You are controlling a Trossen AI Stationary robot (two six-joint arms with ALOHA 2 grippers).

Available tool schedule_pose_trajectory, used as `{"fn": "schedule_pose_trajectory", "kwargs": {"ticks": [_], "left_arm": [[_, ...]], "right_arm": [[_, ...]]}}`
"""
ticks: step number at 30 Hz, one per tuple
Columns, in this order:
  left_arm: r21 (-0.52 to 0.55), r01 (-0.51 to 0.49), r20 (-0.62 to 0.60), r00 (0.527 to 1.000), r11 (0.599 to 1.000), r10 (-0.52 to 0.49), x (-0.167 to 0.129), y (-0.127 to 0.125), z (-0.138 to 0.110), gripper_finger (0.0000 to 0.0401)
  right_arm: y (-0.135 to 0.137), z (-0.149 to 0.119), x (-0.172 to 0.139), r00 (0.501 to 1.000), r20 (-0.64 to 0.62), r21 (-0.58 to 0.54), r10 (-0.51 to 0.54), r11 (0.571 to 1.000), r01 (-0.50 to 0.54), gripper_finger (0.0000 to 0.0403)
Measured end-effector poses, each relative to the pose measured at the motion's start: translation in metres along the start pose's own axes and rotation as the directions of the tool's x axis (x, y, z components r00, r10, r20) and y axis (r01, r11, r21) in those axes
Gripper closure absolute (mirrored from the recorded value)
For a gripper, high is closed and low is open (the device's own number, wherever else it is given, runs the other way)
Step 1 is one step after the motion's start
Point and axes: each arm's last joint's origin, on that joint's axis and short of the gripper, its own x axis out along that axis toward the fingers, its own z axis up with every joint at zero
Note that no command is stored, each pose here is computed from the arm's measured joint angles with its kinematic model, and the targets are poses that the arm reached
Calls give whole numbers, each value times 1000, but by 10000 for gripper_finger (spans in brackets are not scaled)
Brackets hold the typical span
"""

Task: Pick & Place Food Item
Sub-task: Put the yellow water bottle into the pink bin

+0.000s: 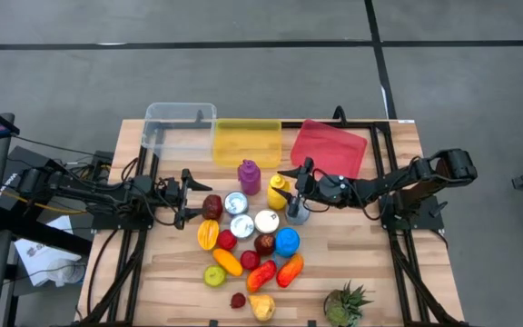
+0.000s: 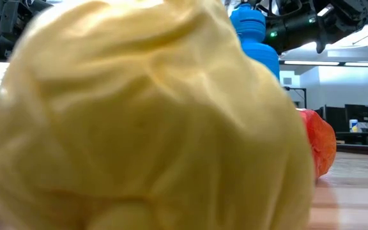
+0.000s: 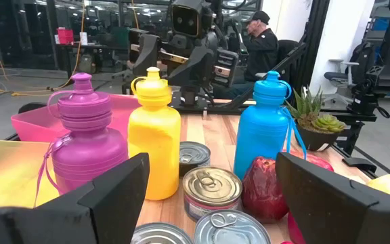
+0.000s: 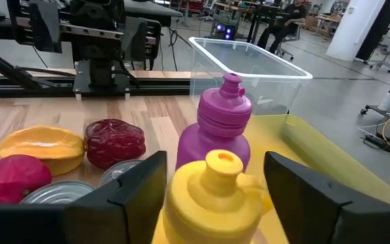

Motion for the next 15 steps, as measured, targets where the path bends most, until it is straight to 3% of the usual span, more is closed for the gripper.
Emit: {"fn": "schedule_pose_trajectory", "kwargs": {"ticks": [10, 15], "left_arm": [[0, 0, 0, 1000, 1000, 0, 0, 0, 0, 86], [0, 0, 0, 1000, 1000, 0, 0, 0, 0, 86]], "right_arm": [[0, 1, 0, 1000, 1, 3, 0, 1000, 0, 318], [0, 1, 0, 1000, -1, -1, 0, 1000, 0, 354]]}}
